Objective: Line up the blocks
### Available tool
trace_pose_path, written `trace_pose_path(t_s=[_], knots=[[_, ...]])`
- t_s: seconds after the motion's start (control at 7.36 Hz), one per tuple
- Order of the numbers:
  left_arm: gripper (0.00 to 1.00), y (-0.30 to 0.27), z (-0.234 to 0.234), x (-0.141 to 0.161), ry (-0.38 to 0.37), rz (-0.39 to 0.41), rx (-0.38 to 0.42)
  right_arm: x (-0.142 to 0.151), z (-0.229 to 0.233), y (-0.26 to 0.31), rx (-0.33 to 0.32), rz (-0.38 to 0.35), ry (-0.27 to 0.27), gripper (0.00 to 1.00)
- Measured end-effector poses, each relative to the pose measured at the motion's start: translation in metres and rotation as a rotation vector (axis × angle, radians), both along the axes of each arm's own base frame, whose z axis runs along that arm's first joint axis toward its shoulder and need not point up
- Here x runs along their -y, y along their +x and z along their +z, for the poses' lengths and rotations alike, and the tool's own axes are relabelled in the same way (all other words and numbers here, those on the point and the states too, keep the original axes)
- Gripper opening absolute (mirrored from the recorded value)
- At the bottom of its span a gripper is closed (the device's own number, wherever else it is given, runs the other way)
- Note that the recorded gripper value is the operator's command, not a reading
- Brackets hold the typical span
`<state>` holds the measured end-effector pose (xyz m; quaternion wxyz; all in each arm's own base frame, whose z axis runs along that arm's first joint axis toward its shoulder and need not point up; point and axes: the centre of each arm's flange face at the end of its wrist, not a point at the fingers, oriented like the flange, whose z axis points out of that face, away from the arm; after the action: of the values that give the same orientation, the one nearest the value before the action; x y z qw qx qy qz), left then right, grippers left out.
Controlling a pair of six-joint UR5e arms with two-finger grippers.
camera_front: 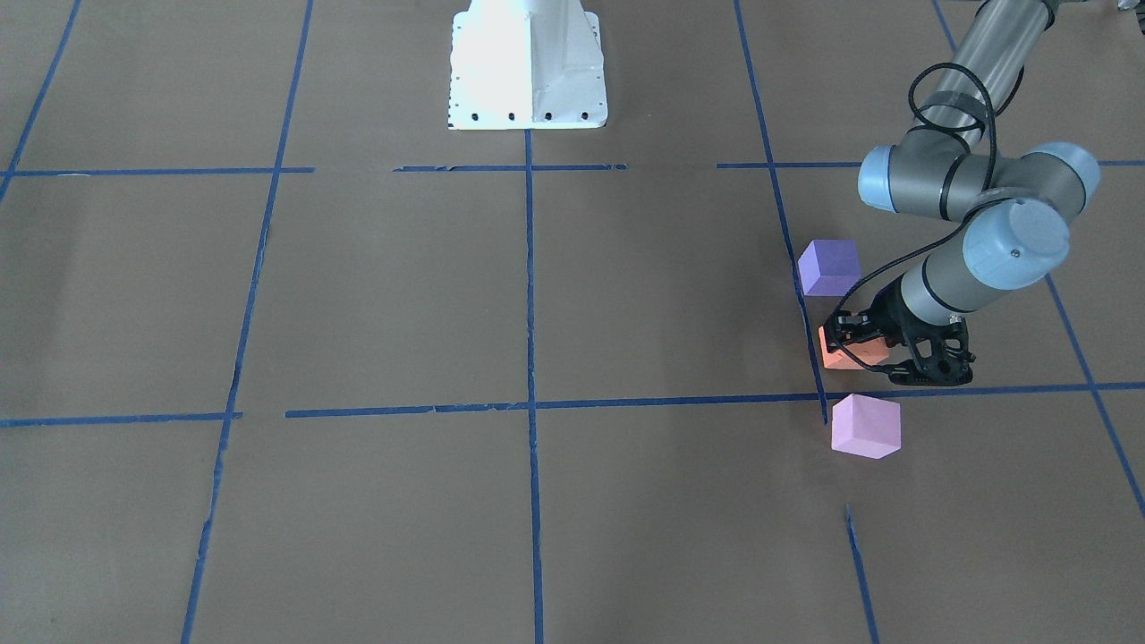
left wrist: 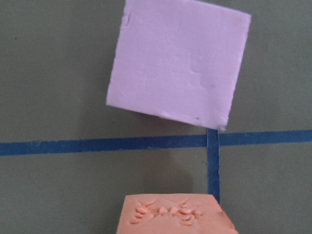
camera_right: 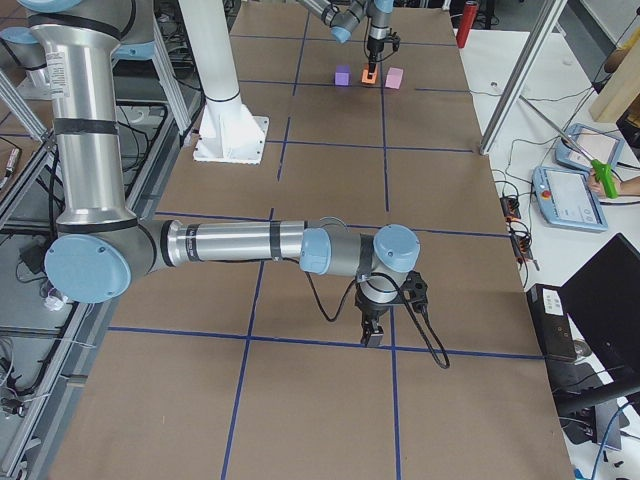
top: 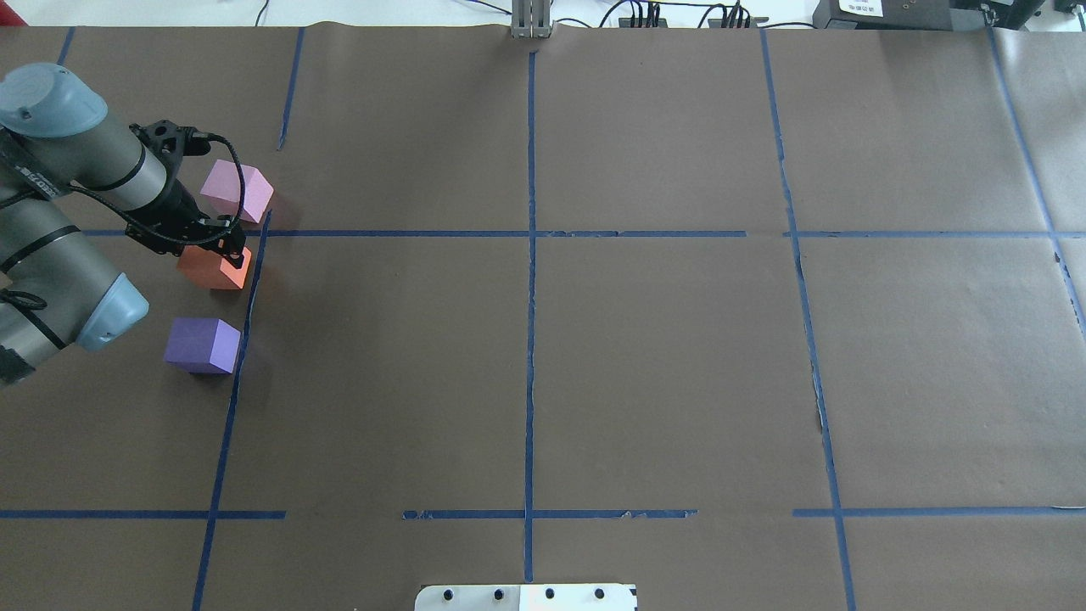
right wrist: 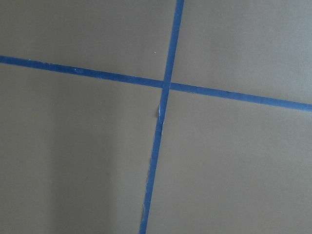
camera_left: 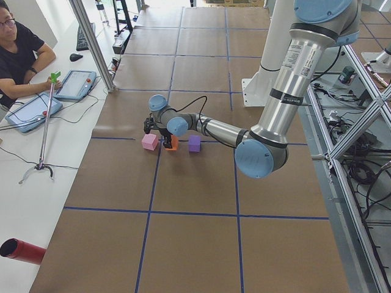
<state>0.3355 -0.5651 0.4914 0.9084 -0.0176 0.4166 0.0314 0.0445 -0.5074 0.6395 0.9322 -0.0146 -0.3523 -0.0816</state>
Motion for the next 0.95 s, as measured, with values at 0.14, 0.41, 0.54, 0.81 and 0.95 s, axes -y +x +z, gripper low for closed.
trace_pose_path(t_s=[0.14,0.41,0.54,0.81,0.95], knots=[[1.0,0.001,0.002,0.0,0.001,0.001,-0.001,0.0,0.0,0.0,0.0,0.0,0.0,1.0],[1.0,0.002,0.002,0.0,-0.004,-0.004,-0.002,0.0,0.0,0.0,0.0,0.0,0.0,1.0],[1.0,0.002,-0.001,0.0,-0.007,-0.01,-0.005,0.0,0.0,0.0,0.0,0.0,0.0,1.0],[1.0,-0.009,-0.021,0.0,0.014,-0.026,-0.027,0.0,0.0,0.0,0.0,0.001,0.0,1.0],[1.0,-0.031,-0.039,0.001,0.027,-0.05,-0.037,0.0,0.0,0.0,0.0,0.001,0.0,1.0]])
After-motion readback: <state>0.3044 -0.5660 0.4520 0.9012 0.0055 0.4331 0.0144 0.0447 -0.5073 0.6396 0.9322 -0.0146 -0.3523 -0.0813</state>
